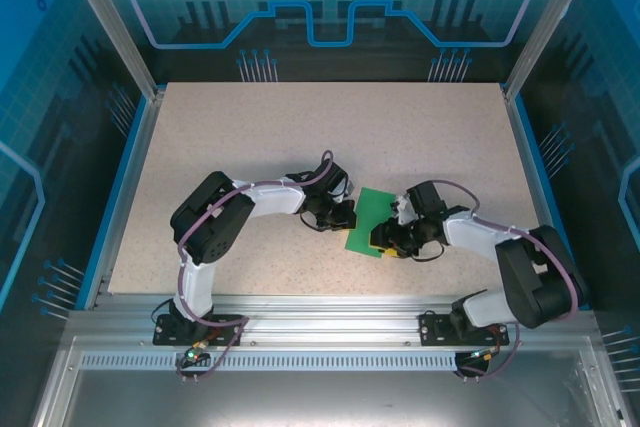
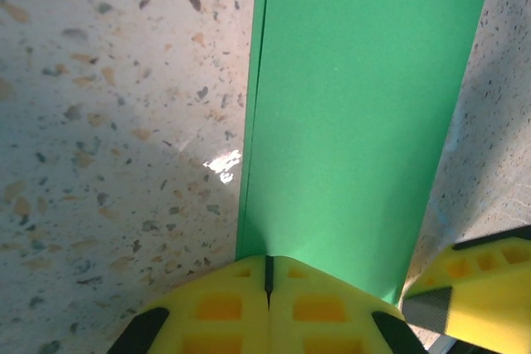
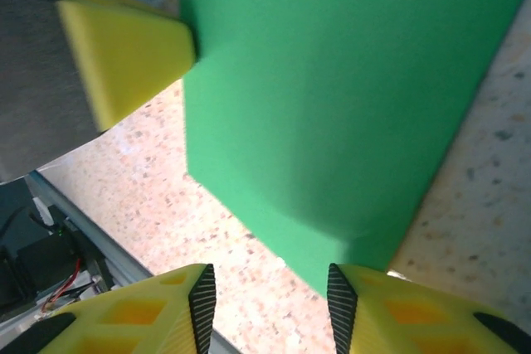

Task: Fold a paper plane with a square sheet of paper (pick it up from the middle)
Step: Fold the square sheet of paper in half at the center of the table, then move the square sheet of paper to the center of the table.

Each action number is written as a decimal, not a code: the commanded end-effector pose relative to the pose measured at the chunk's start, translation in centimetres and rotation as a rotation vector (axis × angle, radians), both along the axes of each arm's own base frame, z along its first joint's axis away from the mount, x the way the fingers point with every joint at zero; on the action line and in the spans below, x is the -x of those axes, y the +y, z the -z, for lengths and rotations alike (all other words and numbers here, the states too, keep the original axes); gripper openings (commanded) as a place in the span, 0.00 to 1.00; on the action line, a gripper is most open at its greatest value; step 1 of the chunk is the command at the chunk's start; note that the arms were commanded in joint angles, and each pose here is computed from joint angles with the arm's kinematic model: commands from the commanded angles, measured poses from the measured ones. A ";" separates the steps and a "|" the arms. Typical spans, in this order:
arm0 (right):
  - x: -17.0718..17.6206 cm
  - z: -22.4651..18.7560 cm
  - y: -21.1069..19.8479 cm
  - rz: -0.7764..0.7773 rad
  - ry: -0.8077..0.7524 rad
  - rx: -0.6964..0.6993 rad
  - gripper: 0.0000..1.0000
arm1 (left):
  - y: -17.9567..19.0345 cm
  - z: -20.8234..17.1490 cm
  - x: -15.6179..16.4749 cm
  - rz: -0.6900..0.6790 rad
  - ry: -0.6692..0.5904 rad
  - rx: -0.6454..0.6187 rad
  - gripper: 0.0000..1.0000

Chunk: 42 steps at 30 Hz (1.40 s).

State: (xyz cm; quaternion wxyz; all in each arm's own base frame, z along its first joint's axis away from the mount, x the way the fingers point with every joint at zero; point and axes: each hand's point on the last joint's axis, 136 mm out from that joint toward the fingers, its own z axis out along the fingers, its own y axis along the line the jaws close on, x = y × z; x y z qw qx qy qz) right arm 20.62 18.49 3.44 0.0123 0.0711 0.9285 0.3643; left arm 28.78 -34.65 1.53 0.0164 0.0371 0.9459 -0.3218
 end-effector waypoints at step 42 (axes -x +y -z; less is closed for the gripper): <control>-8.0 0.1 -2.3 0.074 0.005 0.189 0.53 | 1.4 -4.0 -1.5 -0.128 0.004 0.113 0.49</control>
